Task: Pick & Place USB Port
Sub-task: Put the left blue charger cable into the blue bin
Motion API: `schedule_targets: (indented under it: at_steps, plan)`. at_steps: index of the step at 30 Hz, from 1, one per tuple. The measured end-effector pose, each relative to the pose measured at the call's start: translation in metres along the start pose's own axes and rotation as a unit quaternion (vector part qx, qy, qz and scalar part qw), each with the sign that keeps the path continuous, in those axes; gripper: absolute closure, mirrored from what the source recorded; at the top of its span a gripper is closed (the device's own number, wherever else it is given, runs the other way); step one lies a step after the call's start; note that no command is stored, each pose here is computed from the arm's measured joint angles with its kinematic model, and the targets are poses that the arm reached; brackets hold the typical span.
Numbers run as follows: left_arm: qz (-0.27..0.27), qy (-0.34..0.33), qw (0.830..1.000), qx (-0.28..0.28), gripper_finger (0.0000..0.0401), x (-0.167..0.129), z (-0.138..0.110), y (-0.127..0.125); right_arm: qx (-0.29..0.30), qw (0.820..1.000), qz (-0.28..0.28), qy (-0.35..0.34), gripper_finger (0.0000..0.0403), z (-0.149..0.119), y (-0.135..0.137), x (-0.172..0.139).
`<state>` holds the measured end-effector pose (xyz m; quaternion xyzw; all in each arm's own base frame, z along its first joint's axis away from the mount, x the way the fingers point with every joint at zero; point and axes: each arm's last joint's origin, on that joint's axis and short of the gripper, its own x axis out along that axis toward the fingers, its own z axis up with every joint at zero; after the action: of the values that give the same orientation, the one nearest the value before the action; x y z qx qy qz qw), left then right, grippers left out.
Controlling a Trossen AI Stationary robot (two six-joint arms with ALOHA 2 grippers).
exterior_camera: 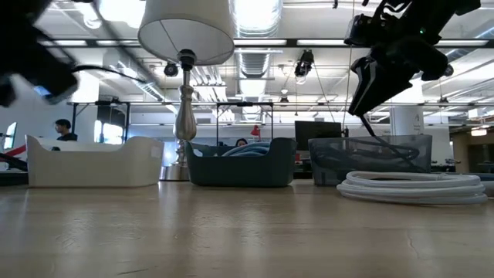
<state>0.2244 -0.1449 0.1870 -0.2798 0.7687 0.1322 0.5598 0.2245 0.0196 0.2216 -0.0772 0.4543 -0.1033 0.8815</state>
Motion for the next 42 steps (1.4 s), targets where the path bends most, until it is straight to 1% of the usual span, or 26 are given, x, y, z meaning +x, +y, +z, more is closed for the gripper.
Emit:
schedule_targets:
  at_steps: [4, 6, 8, 11, 15, 20, 26, 29, 32, 34, 37, 39, 42]
  plan:
    - [0.016, 0.039, 0.998, -0.043, 0.0253, 0.016, -0.017, 0.001, 0.0, 1.0, 0.0, 0.002, 0.027, 0.0, 0.0, 0.001]
    - [0.017, 0.042, 0.998, -0.045, 0.0256, 0.022, -0.024, -0.001, 0.0, 1.0, 0.0, 0.001, 0.0272, 0.0, 0.0, 0.001]
    - [0.013, 0.04, 0.998, -0.036, 0.026, 0.026, -0.03, -0.004, 0.0, 1.0, 0.002, 0.001, 0.0275, 0.0, 0.0, 0.001]
    - [0.016, 0.023, 0.999, -0.035, 0.0265, 0.032, -0.035, -0.006, 0.0, 1.0, 0.009, 0.001, 0.0277, 0.0, 0.001, 0.001]
    - [0.035, 0.016, 0.997, -0.062, 0.0271, 0.039, -0.038, -0.001, 0.0, 1.0, 0.01, 0.001, 0.0275, 0.0, 0.001, 0.001]
    - [0.055, -0.012, 0.996, -0.071, 0.0282, 0.045, -0.037, 0.006, 0.0, 1.0, 0.011, 0.001, 0.027, 0.0, 0.001, 0.001]
    - [0.049, -0.025, 0.996, -0.071, 0.0297, 0.055, -0.034, 0.013, 0.001, 1.0, 0.012, 0.0, 0.0276, 0.0, 0.001, 0.001]
    - [0.041, -0.024, 0.997, -0.059, 0.0315, 0.057, -0.033, 0.013, 0.001, 1.0, 0.012, -0.001, 0.0279, 0.001, 0.001, 0.001]
    - [0.029, -0.03, 0.998, -0.055, 0.035, 0.056, -0.032, 0.011, 0.002, 1.0, 0.012, -0.004, 0.028, 0.001, 0.001, 0.001]
    - [0.029, -0.043, 0.997, -0.053, 0.0367, 0.054, -0.031, 0.009, 0.004, 1.0, 0.012, -0.011, 0.0278, 0.003, 0.001, 0.001]
    - [0.021, -0.09, 0.995, -0.048, 0.0367, 0.048, -0.028, 0.004, 0.013, 0.999, 0.014, -0.038, 0.0275, 0.008, 0.001, 0.0]
    - [0.017, -0.127, 0.991, -0.047, 0.0367, 0.042, -0.027, 0.001, 0.024, 0.997, 0.016, -0.071, 0.0273, 0.015, 0.001, 0.0]
    - [0.011, -0.189, 0.981, -0.045, 0.0366, 0.03, -0.022, -0.007, 0.048, 0.989, 0.02, -0.142, 0.0274, 0.029, 0.0, -0.003]
